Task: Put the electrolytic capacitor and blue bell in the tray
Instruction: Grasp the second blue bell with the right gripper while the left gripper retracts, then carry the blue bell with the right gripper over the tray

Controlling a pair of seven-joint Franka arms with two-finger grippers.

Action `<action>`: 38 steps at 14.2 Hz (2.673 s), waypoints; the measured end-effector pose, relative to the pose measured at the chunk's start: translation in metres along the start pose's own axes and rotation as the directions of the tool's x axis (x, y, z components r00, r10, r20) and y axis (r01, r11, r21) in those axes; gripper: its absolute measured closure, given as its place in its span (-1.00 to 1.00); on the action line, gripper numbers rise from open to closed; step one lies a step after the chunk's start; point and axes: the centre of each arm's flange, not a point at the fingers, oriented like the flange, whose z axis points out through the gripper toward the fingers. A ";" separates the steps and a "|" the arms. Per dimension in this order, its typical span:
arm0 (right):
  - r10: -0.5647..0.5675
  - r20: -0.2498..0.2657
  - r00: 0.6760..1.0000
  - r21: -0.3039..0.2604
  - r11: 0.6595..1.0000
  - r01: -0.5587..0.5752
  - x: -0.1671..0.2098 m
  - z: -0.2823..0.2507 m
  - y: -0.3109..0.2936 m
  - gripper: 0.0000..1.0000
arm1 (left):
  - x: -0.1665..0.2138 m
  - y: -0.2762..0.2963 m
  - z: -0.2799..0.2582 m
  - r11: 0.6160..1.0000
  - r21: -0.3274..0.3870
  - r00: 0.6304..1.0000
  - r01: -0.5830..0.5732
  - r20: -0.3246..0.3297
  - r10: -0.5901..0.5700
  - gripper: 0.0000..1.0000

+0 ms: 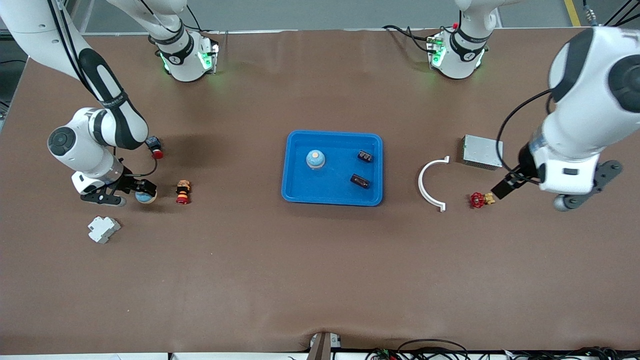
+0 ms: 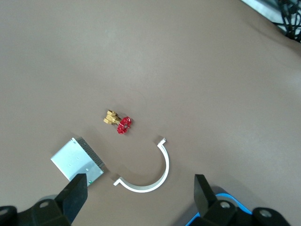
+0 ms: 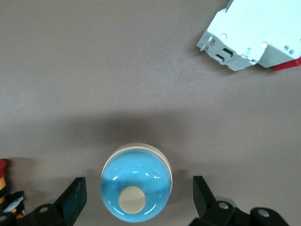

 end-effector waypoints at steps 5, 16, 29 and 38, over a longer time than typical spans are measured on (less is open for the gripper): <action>0.001 0.002 1.000 0.002 1.000 -0.001 -0.001 0.004 -0.003 -1.00 | 0.018 -0.027 -0.020 0.980 0.000 0.980 -0.200 -0.016 0.200 -1.00; 0.001 0.000 1.000 0.005 1.000 -0.001 -0.001 0.004 -0.010 -0.87 | 0.009 -0.067 -0.062 0.914 0.048 0.915 -0.402 -0.013 0.403 -1.00; 0.084 0.111 0.990 -0.012 0.996 -0.083 0.010 -0.038 -0.086 -0.28 | -0.018 -0.126 -0.091 0.859 -0.032 0.859 -0.512 0.001 0.512 -1.00; 0.394 0.063 0.917 -0.025 0.919 -0.394 -0.022 -0.179 -0.349 -0.28 | -0.017 -0.124 -0.090 0.857 -0.034 0.858 -0.513 -0.009 0.513 -1.00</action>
